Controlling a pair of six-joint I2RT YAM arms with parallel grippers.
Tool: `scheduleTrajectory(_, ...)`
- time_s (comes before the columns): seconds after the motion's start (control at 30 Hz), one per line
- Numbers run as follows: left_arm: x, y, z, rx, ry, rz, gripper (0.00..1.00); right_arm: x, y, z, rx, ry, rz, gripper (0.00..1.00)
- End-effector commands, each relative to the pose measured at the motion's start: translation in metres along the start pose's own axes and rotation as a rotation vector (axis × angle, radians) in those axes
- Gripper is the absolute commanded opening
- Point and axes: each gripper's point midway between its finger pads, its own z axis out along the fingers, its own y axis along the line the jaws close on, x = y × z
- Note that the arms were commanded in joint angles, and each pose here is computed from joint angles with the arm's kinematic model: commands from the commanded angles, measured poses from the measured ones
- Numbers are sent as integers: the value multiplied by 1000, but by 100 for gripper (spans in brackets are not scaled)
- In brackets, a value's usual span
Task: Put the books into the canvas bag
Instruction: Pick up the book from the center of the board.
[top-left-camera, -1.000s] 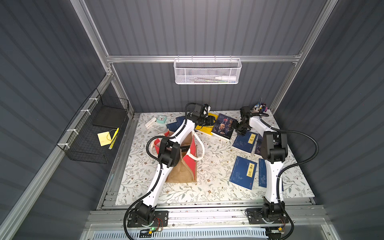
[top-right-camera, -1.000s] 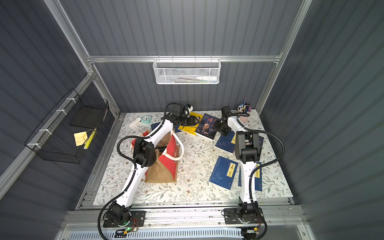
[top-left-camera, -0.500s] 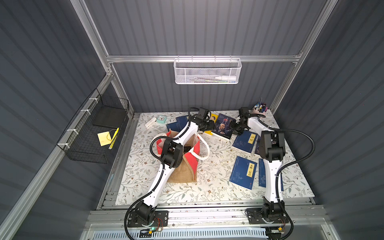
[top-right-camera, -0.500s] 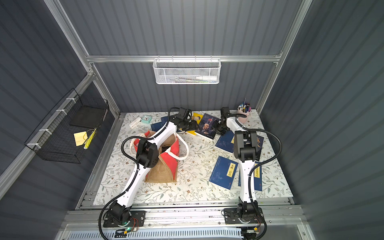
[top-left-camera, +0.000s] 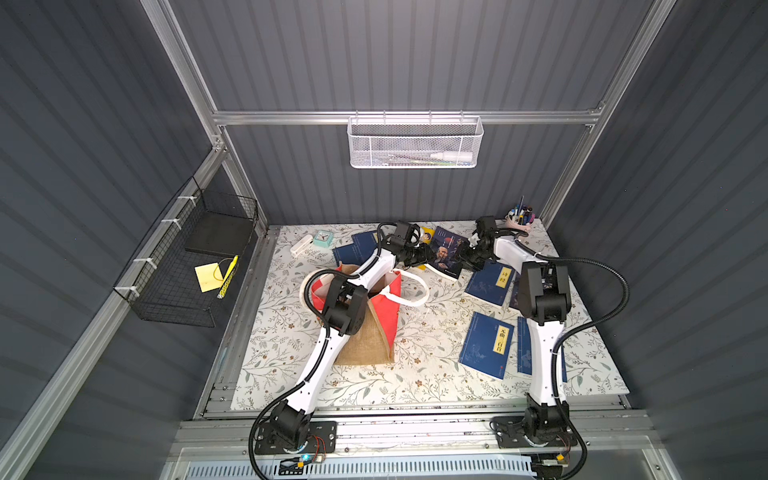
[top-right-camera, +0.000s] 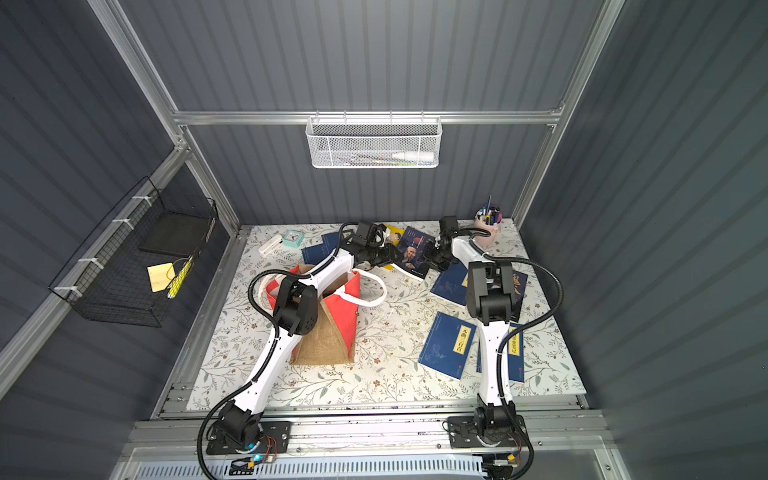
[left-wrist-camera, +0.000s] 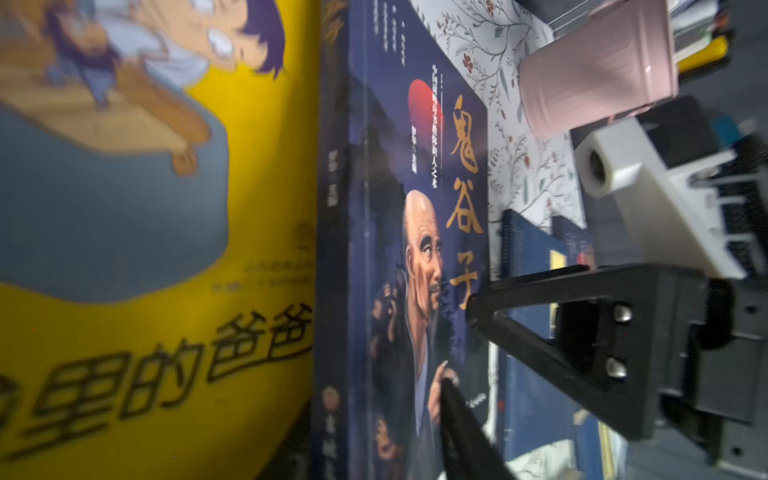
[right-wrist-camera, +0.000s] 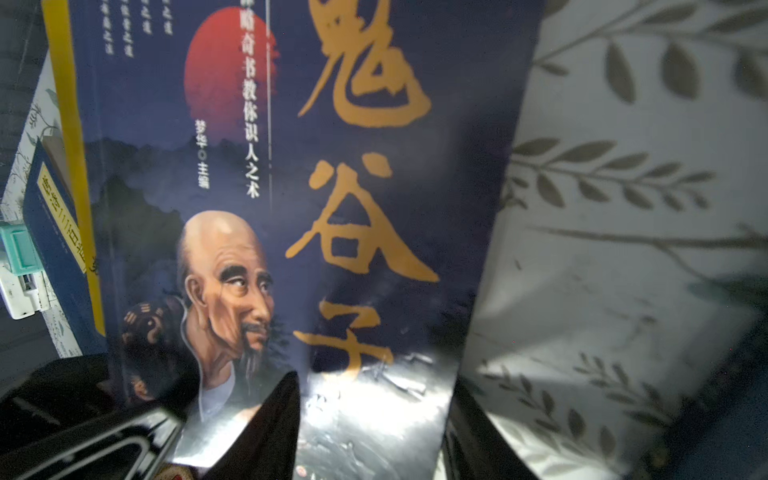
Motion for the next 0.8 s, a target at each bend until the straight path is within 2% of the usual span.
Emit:
scheduleTrajectory(0.0,29,-4,14,107,85,-37,20,43,-3,10,6,133,8,54)
scheduleTrajectory(0.1,25,-16,4,121,75,-23,5,47,-2,-2,5,124,-3,53)
scheduleTrajectory(0.17,21,-25,-6,130,63,-4,0,49,0,-14,9,108,-16,53)
scheduleTrajectory(0.43,-2,-84,-64,175,-19,159,0,59,19,-92,9,-7,-82,60)
scheduleTrajectory(0.57,-7,-118,-104,201,-72,264,0,73,30,-138,-22,-79,-101,62)
scheduleTrajectory(0.77,-4,-163,-169,231,-151,391,0,106,54,-208,-173,-202,-135,63)
